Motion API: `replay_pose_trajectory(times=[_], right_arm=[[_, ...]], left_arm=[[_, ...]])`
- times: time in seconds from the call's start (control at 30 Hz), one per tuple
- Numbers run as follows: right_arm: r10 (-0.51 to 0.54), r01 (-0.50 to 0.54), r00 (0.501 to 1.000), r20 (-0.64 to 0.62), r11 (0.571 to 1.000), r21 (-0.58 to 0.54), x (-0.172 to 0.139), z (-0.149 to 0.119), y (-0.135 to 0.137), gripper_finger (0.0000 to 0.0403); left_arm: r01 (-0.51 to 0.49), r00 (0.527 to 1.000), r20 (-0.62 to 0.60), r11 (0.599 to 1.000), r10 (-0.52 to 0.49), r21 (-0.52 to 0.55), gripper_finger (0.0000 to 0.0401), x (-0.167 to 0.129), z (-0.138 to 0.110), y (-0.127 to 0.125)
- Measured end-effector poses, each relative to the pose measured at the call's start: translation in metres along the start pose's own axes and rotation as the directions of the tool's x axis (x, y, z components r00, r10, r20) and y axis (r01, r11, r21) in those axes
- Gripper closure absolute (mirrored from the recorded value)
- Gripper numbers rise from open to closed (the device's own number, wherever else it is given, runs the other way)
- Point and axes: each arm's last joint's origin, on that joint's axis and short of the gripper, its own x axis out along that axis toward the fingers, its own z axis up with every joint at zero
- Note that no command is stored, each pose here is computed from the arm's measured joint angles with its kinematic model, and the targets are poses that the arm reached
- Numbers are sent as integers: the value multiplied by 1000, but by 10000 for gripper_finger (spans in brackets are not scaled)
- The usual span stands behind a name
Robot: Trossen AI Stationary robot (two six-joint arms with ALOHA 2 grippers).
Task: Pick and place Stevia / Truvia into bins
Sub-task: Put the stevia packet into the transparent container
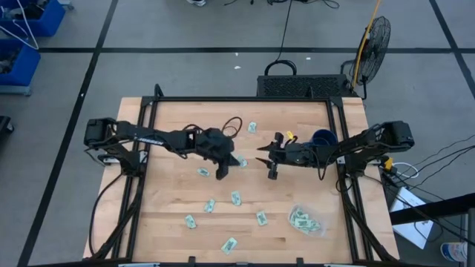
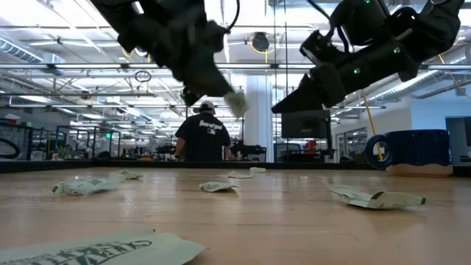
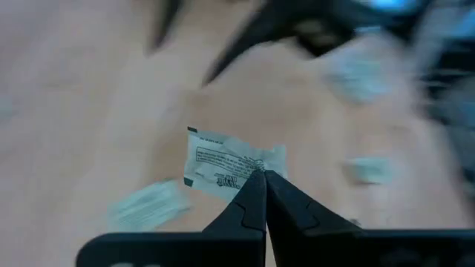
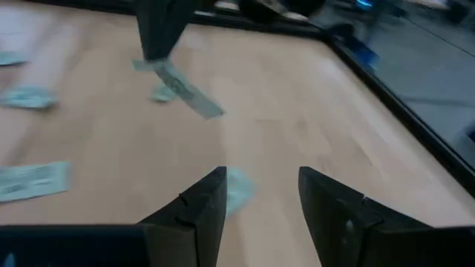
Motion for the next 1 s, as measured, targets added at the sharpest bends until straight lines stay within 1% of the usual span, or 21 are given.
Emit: replay_pose_trajectory(times=[0.07, 0.17, 0.33, 0.37, 0.43, 0.5, 0.57, 0.67, 0.83, 0.9, 1.0], right_arm=[[74, -74, 997, 16, 997, -35, -1, 1, 5, 243], [167, -163, 984, 56, 984, -73, -2, 5, 10, 243], [176, -167, 974, 143, 983, -77, -4, 13, 12, 243], [185, -176, 970, 155, 982, -75, -4, 14, 12, 243], [237, -226, 956, 175, 971, -79, -4, 16, 13, 243], [301, -288, 932, 204, 953, -93, -5, 18, 15, 243], [338, -322, 910, 239, 941, -105, -6, 22, 16, 243], [332, -315, 903, 272, 943, -106, -7, 25, 15, 243], [341, -318, 899, 274, 940, -126, -7, 25, 16, 243], [384, -355, 879, 282, 923, -148, -8, 26, 17, 243], [450, -411, 836, 315, 893, -184, -10, 29, 18, 243]], left_arm=[[99, 995, 24, 995, -99, 23, 398, 0, 3, -6], [181, 982, 38, 982, -183, 46, 398, 1, 6, -12], [263, 964, 34, 963, -265, 63, 399, 1, 7, -18], [265, 963, 34, 962, -268, 66, 398, 1, 7, -19], [264, 963, 36, 962, -267, 67, 398, 1, 7, -19], [270, 960, 52, 960, -275, 77, 399, 1, 8, -20], [272, 959, 64, 959, -278, 84, 398, 0, 10, -20], [272, 958, 65, 959, -278, 84, 398, 0, 10, -20], [286, 950, 103, 953, -296, 99, 398, 0, 14, -24], [290, 947, 112, 951, -302, 112, 399, 0, 14, -25], [290, 943, 133, 949, -306, 125, 398, 0, 16, -26]])
